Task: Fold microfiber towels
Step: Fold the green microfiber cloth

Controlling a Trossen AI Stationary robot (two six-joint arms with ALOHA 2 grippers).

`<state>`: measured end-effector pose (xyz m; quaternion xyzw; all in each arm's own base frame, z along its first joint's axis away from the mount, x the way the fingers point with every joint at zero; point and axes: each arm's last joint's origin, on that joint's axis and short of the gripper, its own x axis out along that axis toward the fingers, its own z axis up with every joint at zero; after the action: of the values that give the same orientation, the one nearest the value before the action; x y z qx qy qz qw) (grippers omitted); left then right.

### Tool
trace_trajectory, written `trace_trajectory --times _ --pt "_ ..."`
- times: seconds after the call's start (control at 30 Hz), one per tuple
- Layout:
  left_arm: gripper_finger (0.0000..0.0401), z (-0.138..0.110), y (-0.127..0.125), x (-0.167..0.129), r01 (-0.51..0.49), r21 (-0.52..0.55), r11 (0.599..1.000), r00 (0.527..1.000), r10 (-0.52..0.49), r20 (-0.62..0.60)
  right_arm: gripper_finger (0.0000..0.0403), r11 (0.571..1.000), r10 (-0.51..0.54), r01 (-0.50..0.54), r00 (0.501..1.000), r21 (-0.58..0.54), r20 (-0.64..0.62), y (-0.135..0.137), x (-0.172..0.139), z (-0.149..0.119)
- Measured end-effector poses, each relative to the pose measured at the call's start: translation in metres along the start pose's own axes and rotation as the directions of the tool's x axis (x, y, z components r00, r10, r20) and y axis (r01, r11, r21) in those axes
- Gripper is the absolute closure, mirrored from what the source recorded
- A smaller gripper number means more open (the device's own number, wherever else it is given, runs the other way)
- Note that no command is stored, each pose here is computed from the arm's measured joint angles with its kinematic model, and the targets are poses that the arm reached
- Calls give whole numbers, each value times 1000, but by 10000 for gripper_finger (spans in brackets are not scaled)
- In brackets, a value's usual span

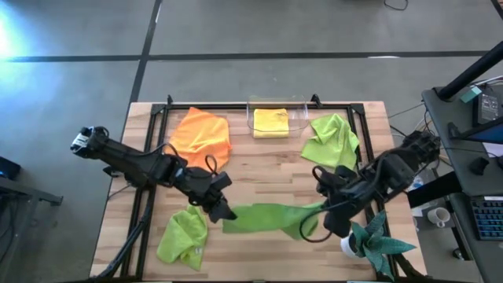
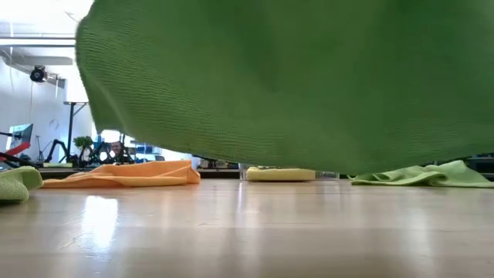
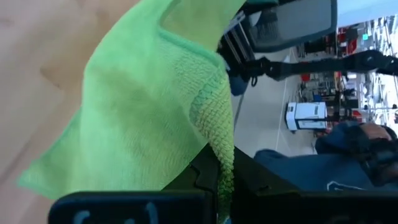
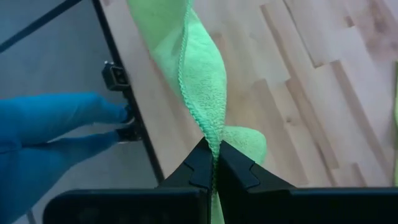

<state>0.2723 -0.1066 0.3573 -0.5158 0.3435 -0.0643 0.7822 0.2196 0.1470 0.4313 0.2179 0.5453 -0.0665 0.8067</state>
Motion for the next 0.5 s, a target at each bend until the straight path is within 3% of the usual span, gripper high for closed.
trace_trajectory --times 0.3,0.5 --pt "401 -17 -8 9 37 -21 999 999 -37 -6 394 997 53 -53 998 52 -13 16 2 -18" --pt "401 -33 -10 33 64 -15 998 997 -65 -48 394 994 92 -89 995 70 -32 34 15 -20"
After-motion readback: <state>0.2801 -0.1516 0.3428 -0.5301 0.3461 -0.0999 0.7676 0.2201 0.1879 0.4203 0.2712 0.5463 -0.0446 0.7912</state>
